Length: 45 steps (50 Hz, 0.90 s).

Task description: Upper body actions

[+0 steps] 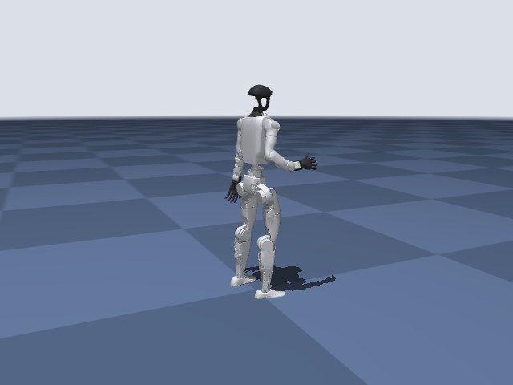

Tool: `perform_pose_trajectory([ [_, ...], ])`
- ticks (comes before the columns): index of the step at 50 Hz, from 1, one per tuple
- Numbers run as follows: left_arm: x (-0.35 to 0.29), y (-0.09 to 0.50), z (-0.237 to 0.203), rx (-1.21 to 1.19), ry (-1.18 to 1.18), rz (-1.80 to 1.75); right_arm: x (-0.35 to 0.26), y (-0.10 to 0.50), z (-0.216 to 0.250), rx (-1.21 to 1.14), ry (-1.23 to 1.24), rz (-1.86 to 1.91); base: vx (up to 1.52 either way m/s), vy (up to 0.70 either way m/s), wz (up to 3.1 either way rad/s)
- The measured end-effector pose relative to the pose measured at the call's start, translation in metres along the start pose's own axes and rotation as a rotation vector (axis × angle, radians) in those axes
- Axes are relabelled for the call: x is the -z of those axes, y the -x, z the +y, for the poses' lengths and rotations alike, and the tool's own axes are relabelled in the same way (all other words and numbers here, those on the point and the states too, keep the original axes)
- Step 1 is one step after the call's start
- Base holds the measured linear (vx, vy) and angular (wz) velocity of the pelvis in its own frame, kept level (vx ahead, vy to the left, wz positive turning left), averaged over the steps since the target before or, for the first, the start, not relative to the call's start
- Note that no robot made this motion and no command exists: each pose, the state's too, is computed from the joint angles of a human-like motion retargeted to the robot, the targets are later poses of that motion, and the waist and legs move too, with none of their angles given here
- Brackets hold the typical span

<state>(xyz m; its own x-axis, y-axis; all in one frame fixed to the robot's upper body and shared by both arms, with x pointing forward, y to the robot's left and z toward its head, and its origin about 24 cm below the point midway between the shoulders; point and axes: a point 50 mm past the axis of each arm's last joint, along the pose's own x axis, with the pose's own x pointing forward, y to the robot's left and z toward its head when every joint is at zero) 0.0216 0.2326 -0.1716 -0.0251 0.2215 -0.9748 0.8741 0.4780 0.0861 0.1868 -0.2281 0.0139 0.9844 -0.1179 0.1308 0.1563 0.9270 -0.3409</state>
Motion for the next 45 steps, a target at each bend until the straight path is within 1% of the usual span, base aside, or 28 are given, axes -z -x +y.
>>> perform_pose_trajectory([
  [6, 0.002, 0.0, -0.001, 0.004, -0.006, 0.007, 0.084, 0.045, 0.031, -0.196, 0.083, 0.433, -0.01, -0.02, -0.16],
  [10, 0.0, 0.0, 0.0, 0.004, -0.012, 0.005, 0.126, 0.086, 0.045, -0.358, 0.243, 0.732, 0.0, 0.0, -0.05],
  [14, -0.004, 0.0, 0.002, 0.002, -0.021, -0.006, 0.149, 0.124, 0.049, -0.497, 0.402, 0.983, 0.0, 0.0, 0.0],
  [18, -0.01, 0.001, 0.004, -0.008, -0.032, -0.025, 0.157, 0.155, 0.051, -0.568, 0.445, 1.194, 0.0, 0.0, 0.0],
  [25, -0.017, 0.001, 0.009, -0.023, -0.047, -0.05, 0.158, 0.19, 0.052, -0.63, 0.361, 1.466, 0.0, 0.0, 0.0],
  [30, -0.019, 0.001, 0.009, -0.024, -0.049, -0.056, 0.155, 0.211, 0.052, -0.764, 0.26, 1.641, 0.0, 0.0, 0.0],
  [35, -0.019, 0.001, 0.007, -0.02, -0.047, -0.055, 0.153, 0.216, 0.054, -0.811, 0.206, 1.653, 0.0, 0.0, 0.0],
  [45, -0.012, 0.001, 0.002, -0.009, -0.028, -0.029, 0.155, 0.209, 0.055, -0.819, 0.229, 1.594, 0.0, 0.0, 0.0],
])
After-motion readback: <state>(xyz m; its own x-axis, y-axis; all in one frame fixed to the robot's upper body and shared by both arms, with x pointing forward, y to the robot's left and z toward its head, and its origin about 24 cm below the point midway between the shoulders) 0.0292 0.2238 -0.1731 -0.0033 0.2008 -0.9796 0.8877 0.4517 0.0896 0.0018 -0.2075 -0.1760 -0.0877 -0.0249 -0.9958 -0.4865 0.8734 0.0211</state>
